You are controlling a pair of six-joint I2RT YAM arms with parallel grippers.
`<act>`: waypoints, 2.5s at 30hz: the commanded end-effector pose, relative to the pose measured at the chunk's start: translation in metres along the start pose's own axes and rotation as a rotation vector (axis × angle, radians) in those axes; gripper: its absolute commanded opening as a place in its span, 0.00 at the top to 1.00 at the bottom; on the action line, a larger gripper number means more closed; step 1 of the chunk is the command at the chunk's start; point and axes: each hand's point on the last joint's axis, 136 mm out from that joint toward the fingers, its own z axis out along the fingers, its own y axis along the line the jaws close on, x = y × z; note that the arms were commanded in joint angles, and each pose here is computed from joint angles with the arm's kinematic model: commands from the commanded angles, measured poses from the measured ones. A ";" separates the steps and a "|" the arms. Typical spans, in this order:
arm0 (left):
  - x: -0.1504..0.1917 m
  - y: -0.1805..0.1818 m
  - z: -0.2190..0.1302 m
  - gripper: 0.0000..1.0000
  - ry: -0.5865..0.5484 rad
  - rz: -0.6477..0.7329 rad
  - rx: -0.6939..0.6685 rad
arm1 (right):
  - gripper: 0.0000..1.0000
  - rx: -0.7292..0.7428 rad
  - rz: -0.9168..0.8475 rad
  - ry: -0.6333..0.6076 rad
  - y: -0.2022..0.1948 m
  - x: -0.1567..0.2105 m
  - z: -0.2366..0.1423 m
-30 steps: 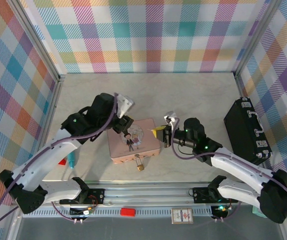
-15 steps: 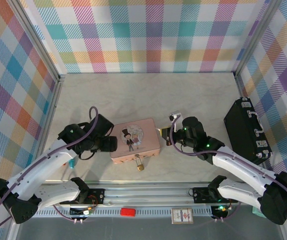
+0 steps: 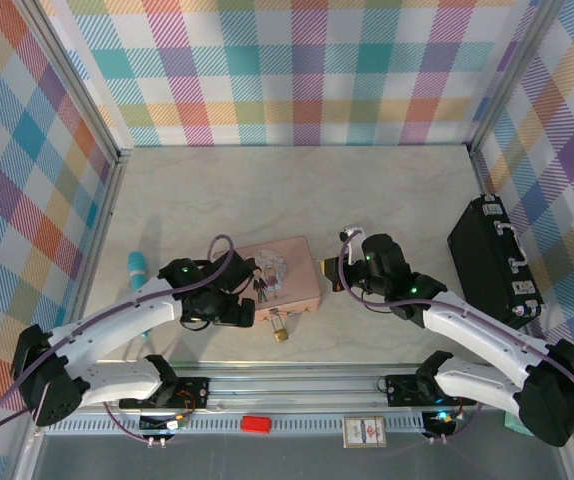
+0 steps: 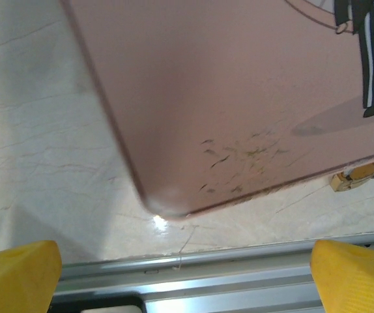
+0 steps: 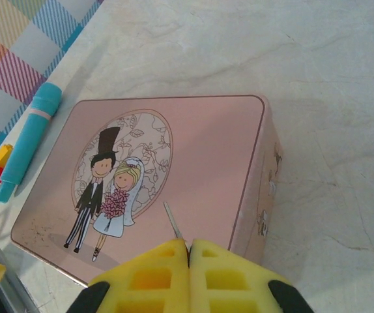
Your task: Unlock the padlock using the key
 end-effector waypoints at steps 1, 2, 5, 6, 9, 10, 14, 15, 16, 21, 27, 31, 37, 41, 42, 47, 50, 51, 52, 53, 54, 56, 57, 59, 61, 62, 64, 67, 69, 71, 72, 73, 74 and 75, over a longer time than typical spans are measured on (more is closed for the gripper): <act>0.001 -0.012 0.013 0.02 0.022 0.077 0.012 | 1.00 0.023 0.019 -0.007 -0.001 -0.009 0.000; 0.000 -0.012 0.016 0.02 0.026 0.081 0.002 | 1.00 0.026 0.021 -0.007 -0.001 -0.010 0.001; 0.000 -0.016 0.025 0.02 0.036 0.087 0.011 | 1.00 0.033 0.032 -0.005 -0.002 -0.011 0.002; 0.001 -0.017 0.029 0.02 0.044 0.089 0.015 | 1.00 0.033 0.032 -0.006 -0.002 -0.011 0.002; 0.001 -0.023 0.039 0.02 0.056 0.094 0.025 | 1.00 0.043 0.038 -0.010 -0.003 -0.013 0.002; -0.001 -0.026 0.042 0.02 0.055 0.096 0.029 | 1.00 0.044 0.038 -0.009 -0.003 -0.013 0.002; -0.013 -0.031 0.052 0.03 0.034 0.098 0.008 | 1.00 0.046 0.038 -0.008 -0.002 -0.015 0.002; -0.016 -0.032 0.054 0.04 0.032 0.099 -0.001 | 1.00 0.047 0.039 -0.004 -0.002 -0.014 0.002; -0.020 -0.033 0.057 0.04 0.026 0.099 -0.010 | 1.00 0.049 0.040 -0.001 -0.003 -0.013 0.002; -0.042 -0.039 0.067 0.09 -0.018 0.089 -0.042 | 1.00 0.054 0.051 0.001 -0.004 -0.013 0.001; -0.070 -0.040 0.073 0.10 -0.087 0.036 -0.061 | 1.00 0.064 0.063 0.008 -0.006 -0.010 0.001; -0.091 -0.031 0.071 0.10 -0.146 -0.005 -0.080 | 1.00 0.062 0.074 0.001 -0.007 -0.009 0.000; -0.127 -0.028 0.071 0.10 -0.204 -0.040 -0.049 | 1.00 0.063 0.100 0.005 -0.009 -0.004 0.001; -0.155 -0.030 0.074 0.10 -0.238 -0.059 -0.015 | 1.00 0.074 0.135 0.007 -0.012 0.000 0.001; -0.161 -0.030 0.077 0.10 -0.241 -0.069 -0.006 | 1.00 0.075 0.143 0.005 -0.013 0.000 0.002; -0.198 -0.028 0.080 0.10 -0.304 -0.095 0.031 | 1.00 0.076 0.171 0.012 -0.014 0.005 0.004; -0.211 -0.032 0.080 0.10 -0.322 -0.084 0.060 | 1.00 0.079 0.177 0.012 -0.015 0.005 0.003; -0.212 -0.034 0.079 0.10 -0.324 -0.078 0.066 | 1.00 0.079 0.178 0.014 -0.015 0.006 0.003; -0.213 -0.034 0.077 0.10 -0.327 -0.075 0.071 | 1.00 0.081 0.184 0.012 -0.016 0.005 0.003; -0.212 -0.035 0.075 0.10 -0.330 -0.072 0.079 | 1.00 0.080 0.188 0.013 -0.015 0.005 0.003; -0.211 -0.036 0.074 0.09 -0.334 -0.068 0.089 | 1.00 0.079 0.192 0.014 -0.016 0.006 0.003; -0.204 -0.035 0.068 0.09 -0.346 -0.067 0.112 | 1.00 0.082 0.204 0.014 -0.017 0.008 0.004; -0.201 -0.035 0.065 0.09 -0.351 -0.065 0.125 | 1.00 0.084 0.210 0.013 -0.017 0.008 0.004; -0.191 -0.034 0.060 0.09 -0.365 -0.063 0.153 | 1.00 0.087 0.224 0.011 -0.019 0.009 0.004; -0.182 -0.033 0.054 0.09 -0.386 -0.065 0.188 | 1.00 0.089 0.234 0.014 -0.020 0.011 0.005; -0.177 -0.033 0.050 0.09 -0.402 -0.064 0.210 | 1.00 0.091 0.239 0.015 -0.020 0.012 0.006; -0.171 -0.036 0.042 0.09 -0.431 -0.053 0.260 | 1.00 0.091 0.246 0.013 -0.020 0.012 0.006; -0.161 -0.046 0.032 0.12 -0.467 -0.014 0.359 | 1.00 0.090 0.254 0.007 -0.020 0.011 0.006; -0.156 -0.056 0.029 0.13 -0.480 0.013 0.433 | 1.00 0.088 0.259 0.004 -0.020 0.011 0.007; -0.153 -0.063 0.030 0.18 -0.483 0.031 0.487 | 1.00 0.083 0.266 0.001 -0.020 0.010 0.007; -0.151 -0.066 0.030 0.20 -0.484 0.038 0.508 | 1.00 0.081 0.270 0.002 -0.019 0.010 0.007; -0.152 -0.069 0.031 0.23 -0.491 0.042 0.525 | 1.00 0.079 0.275 0.002 -0.019 0.010 0.008; -0.152 -0.071 0.033 0.25 -0.497 0.043 0.540 | 1.00 0.075 0.279 0.003 -0.018 0.010 0.008; -0.152 -0.073 0.035 0.27 -0.500 0.043 0.551 | 1.00 0.073 0.284 0.003 -0.018 0.010 0.009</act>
